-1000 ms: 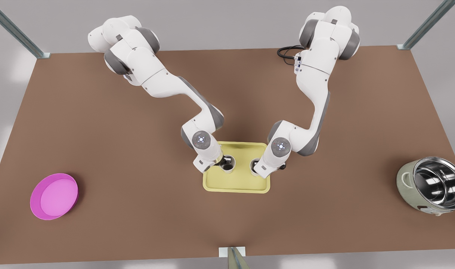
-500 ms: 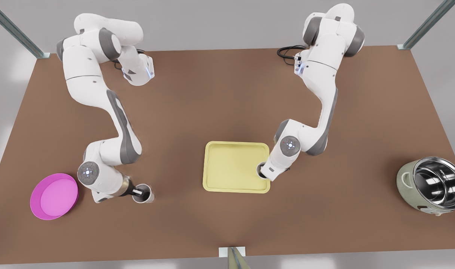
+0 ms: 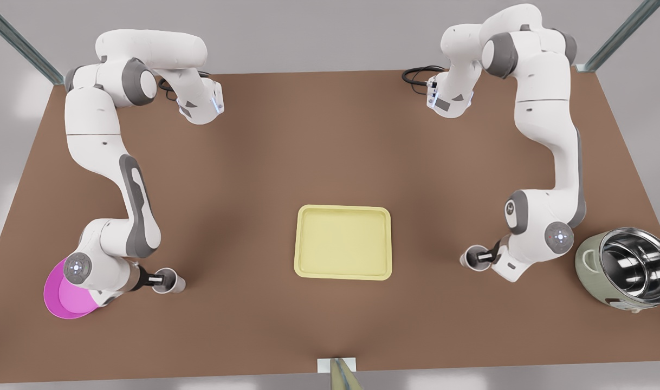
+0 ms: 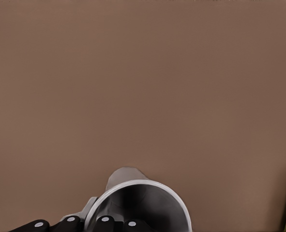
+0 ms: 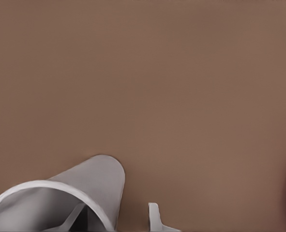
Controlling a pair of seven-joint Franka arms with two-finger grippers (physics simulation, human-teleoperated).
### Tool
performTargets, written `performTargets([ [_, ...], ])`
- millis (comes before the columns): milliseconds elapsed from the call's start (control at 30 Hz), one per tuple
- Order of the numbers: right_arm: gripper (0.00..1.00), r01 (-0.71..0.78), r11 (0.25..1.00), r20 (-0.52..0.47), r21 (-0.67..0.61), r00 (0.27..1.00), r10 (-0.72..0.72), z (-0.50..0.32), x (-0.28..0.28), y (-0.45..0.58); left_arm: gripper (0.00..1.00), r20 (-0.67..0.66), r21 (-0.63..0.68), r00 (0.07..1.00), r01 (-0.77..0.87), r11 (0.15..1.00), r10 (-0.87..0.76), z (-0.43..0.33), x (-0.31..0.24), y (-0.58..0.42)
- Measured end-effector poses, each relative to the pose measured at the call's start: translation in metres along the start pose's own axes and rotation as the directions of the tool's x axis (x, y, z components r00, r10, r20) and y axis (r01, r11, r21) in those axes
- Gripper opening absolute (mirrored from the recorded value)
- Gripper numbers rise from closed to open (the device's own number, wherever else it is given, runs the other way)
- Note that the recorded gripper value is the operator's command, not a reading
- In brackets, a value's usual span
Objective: Use the left arm to pick up the white IKEA cup from the tray and place it on the middle-left position; use the right arm to pick up the white IKEA cup from the tray and place it on the middle-right position
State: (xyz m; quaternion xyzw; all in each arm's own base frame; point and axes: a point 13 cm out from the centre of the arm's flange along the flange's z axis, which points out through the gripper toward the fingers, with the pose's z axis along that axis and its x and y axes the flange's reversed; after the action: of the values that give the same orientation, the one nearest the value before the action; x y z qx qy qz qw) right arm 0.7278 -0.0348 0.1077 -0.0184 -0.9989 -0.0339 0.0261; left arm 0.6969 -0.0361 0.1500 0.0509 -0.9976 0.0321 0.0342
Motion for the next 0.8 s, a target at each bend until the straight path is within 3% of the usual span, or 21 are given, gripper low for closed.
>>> performTargets([
  [233,1.00,0.095,0.995,0.023,0.002,0.995,-0.095,-0.017,-0.004,0.001,0.19,0.089,-0.010,0.989,-0.115,0.993,0.116,0.016,-0.024,0.012],
  [433,1.00,0.134,0.990,0.165,0.044,0.976,-0.140,-0.238,0.018,0.028,0.19,0.114,-0.022,0.975,-0.190,0.982,0.191,0.032,-0.033,0.012],
  [533,1.00,0.115,0.991,0.133,0.064,0.983,-0.123,-0.298,0.070,0.031,0.20,0.123,-0.025,0.968,-0.218,0.976,0.219,0.034,-0.035,0.012],
  [567,1.00,0.110,0.992,0.101,0.068,0.988,-0.117,-0.299,0.094,0.032,0.51,0.126,-0.025,0.966,-0.226,0.974,0.228,0.034,-0.036,0.011],
  [600,1.00,0.105,0.992,0.077,0.071,0.991,-0.110,-0.299,0.110,0.032,0.92,0.130,-0.024,0.963,-0.234,0.972,0.236,0.034,-0.037,0.011],
  [633,1.00,0.098,0.993,0.058,0.071,0.993,-0.102,-0.298,0.120,0.032,1.00,0.133,-0.021,0.961,-0.243,0.970,0.244,0.035,-0.037,0.011],
  [733,1.00,0.080,0.994,0.019,0.070,0.996,-0.082,-0.294,0.133,0.029,1.00,0.144,0.004,0.950,-0.280,0.960,0.276,0.036,-0.038,0.007],
  [800,1.00,0.071,0.995,0.002,0.069,0.997,-0.071,-0.291,0.137,0.028,1.00,0.163,-0.047,0.934,-0.313,0.949,0.316,0.010,-0.046,0.023],
])
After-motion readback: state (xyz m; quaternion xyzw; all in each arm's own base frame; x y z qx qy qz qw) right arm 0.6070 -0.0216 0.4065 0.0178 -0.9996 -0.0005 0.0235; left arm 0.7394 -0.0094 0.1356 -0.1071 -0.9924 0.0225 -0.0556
